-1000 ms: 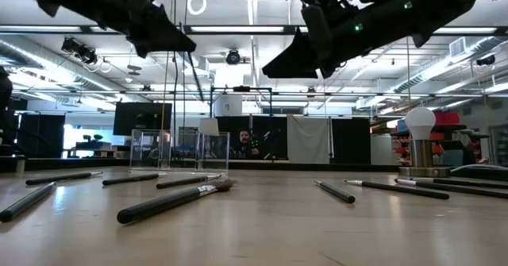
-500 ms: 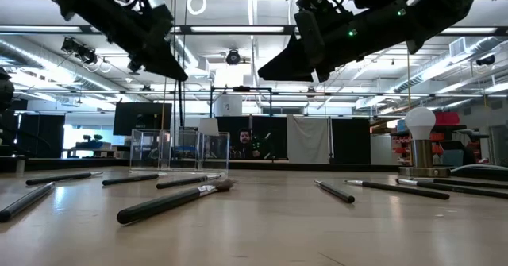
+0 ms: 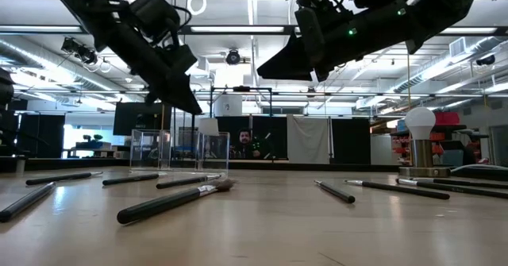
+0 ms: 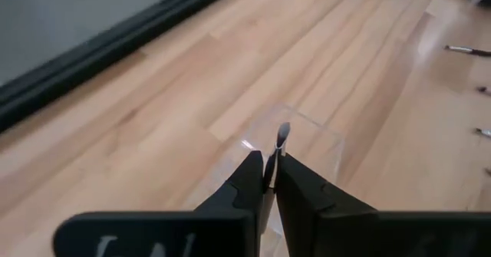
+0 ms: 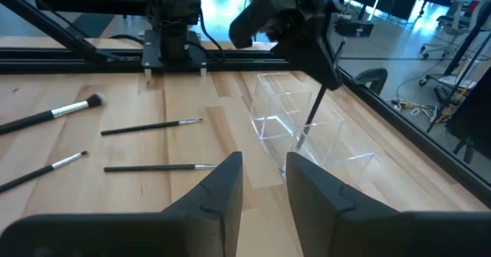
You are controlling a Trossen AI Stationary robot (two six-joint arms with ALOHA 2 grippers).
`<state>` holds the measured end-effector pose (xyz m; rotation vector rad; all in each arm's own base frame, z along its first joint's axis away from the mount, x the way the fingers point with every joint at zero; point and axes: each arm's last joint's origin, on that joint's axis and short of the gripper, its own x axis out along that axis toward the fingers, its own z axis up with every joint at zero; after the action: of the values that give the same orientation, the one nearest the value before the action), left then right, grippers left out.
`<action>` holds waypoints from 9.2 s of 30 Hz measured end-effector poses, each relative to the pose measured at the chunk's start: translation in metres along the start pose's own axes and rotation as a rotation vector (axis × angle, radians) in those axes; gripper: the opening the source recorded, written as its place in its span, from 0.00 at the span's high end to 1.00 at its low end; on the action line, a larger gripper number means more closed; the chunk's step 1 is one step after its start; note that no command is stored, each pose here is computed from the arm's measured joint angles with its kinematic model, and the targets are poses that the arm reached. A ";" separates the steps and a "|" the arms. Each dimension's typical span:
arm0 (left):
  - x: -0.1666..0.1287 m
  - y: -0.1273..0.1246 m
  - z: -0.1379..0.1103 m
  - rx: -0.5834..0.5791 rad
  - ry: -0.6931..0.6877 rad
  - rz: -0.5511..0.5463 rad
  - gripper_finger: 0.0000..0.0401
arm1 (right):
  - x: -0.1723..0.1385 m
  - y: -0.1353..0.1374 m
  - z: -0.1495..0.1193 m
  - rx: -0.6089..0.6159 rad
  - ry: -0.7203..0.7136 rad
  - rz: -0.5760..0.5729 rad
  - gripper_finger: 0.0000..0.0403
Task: Pick & Place Makeup Brushes
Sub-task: Put the black eyeshadow brush into the transparent organizer, then put the black powder brush into the transparent organizer
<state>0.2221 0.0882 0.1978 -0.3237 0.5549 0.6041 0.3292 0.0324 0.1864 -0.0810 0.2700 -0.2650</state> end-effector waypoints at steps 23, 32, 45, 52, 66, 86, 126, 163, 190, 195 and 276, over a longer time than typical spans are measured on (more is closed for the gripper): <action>0.016 0.001 -0.012 -0.019 0.083 0.033 0.89 | 0.000 0.000 0.000 -0.001 0.000 0.000 0.74; 0.010 0.000 -0.007 0.002 0.044 0.025 0.86 | 0.000 0.000 0.000 -0.001 0.000 0.000 0.74; -0.039 -0.002 0.008 0.061 -0.049 -0.107 0.62 | 0.000 0.000 -0.003 -0.016 0.030 -0.001 0.74; -0.062 -0.032 -0.001 0.171 -0.055 -0.259 0.68 | -0.005 0.000 -0.007 -0.009 0.108 0.002 0.74; -0.057 -0.114 -0.031 0.432 -0.211 -0.371 0.75 | -0.085 0.028 0.019 0.200 0.272 0.139 0.74; 0.000 -0.145 -0.061 0.408 -0.252 -0.396 0.75 | -0.090 0.067 -0.056 0.344 0.639 -0.090 0.53; -0.012 -0.159 -0.073 0.425 -0.222 -0.507 0.75 | -0.080 0.107 -0.142 0.344 0.383 -0.403 0.98; -0.038 -0.173 -0.037 0.563 -0.706 -0.951 0.41 | -0.068 0.113 0.015 0.152 -0.347 0.146 0.97; -0.048 -0.181 -0.021 0.462 -0.805 -0.910 0.90 | -0.065 0.110 0.018 0.146 -0.379 0.169 0.97; -0.047 -0.180 -0.022 0.467 -0.796 -0.907 0.94 | -0.065 0.110 0.018 0.144 -0.377 0.168 0.97; -0.080 0.015 -0.004 -0.052 0.110 0.158 0.60 | -0.065 0.100 -0.011 0.066 -0.054 -0.131 0.74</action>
<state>0.1571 0.0623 0.2386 -0.3659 0.6754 0.7576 0.2904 0.1456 0.1814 -0.0405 0.2023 -0.4014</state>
